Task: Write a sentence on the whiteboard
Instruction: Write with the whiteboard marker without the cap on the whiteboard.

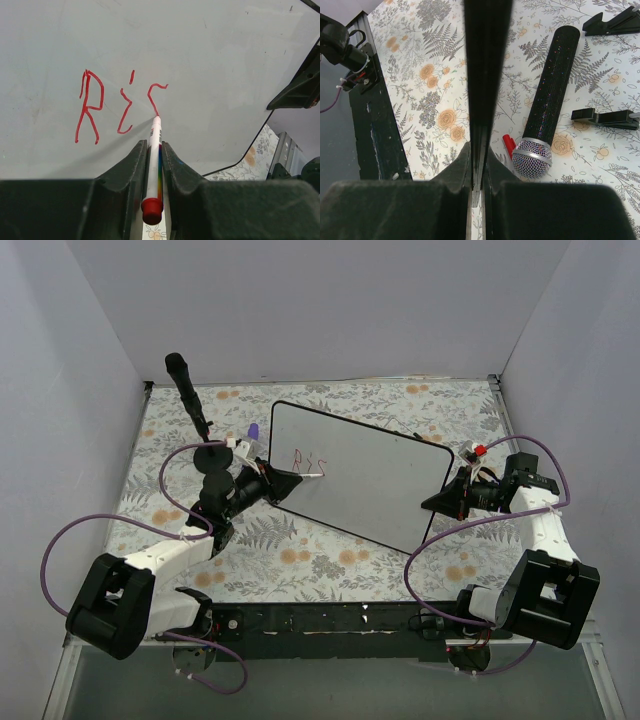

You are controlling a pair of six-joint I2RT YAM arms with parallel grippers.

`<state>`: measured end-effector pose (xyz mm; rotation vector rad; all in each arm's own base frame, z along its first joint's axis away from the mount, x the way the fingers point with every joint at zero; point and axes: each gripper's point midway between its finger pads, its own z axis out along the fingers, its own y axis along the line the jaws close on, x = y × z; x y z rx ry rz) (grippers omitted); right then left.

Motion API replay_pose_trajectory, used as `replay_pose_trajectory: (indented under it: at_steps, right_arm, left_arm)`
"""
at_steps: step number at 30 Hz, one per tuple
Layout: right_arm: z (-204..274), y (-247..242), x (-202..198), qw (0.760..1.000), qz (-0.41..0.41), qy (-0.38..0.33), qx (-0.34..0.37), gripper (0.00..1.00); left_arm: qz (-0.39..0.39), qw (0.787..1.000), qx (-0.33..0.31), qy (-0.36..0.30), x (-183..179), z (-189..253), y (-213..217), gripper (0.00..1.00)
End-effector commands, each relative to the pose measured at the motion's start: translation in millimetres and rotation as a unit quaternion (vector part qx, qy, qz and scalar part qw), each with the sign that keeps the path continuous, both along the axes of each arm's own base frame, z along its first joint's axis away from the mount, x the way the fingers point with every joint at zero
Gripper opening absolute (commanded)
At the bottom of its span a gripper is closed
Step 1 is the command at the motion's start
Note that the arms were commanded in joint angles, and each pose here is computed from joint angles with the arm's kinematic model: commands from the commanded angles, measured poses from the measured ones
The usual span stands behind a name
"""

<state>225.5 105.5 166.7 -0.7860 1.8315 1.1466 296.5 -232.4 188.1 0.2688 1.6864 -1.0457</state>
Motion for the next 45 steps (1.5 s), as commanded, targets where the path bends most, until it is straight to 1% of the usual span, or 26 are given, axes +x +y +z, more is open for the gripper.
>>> replay_pose_trajectory:
  at_steps: [1,5,10,19,26,34,37,38,45]
  right_arm:
    - [2.4,-1.2,6.1,0.999,0.012,-0.044,-0.026,0.01]
    - [2.1,-1.2,6.2,0.999,0.012,-0.043,-0.026,0.01]
    - [1.2,-1.3,6.0,0.999,0.012,-0.042,-0.026,0.01]
    - [1.4,-1.3,6.6,0.999,0.013,-0.044,-0.028,0.01]
    - [1.7,-0.8,6.4,0.999,0.014,-0.044,-0.027,0.01]
    - [2.1,-0.9,6.4,0.999,0.013,-0.045,-0.028,0.01]
    - [1.7,-0.9,6.4,0.999,0.013,-0.045,-0.028,0.01]
    - [1.8,-1.1,6.5,0.999,0.013,-0.044,-0.029,0.01]
    - [1.4,-0.6,6.0,0.999,0.014,-0.044,-0.028,0.01]
  left_arm:
    - [0.008,1.0,0.012,0.001,5.2,0.4,2.1,0.0]
    - [0.035,0.999,0.028,0.013,8.0,-7.0,11.1,0.0]
    - [0.049,0.998,0.039,0.016,7.4,-9.4,17.1,0.0]
    - [0.055,0.998,0.036,-0.005,9.9,7.6,19.1,0.0]
    - [0.019,0.999,0.009,-0.038,-9.1,37.8,13.8,0.0]
    - [0.015,0.999,-0.015,-0.048,-20.3,56.6,17.0,0.0]
    - [0.02,0.999,-0.027,-0.042,-25.0,55.1,20.2,0.0]
    - [0.021,0.999,-0.031,-0.032,-27.3,48.3,21.3,0.0]
    - [0.025,0.997,-0.061,-0.026,-36.8,47.7,25.3,0.0]
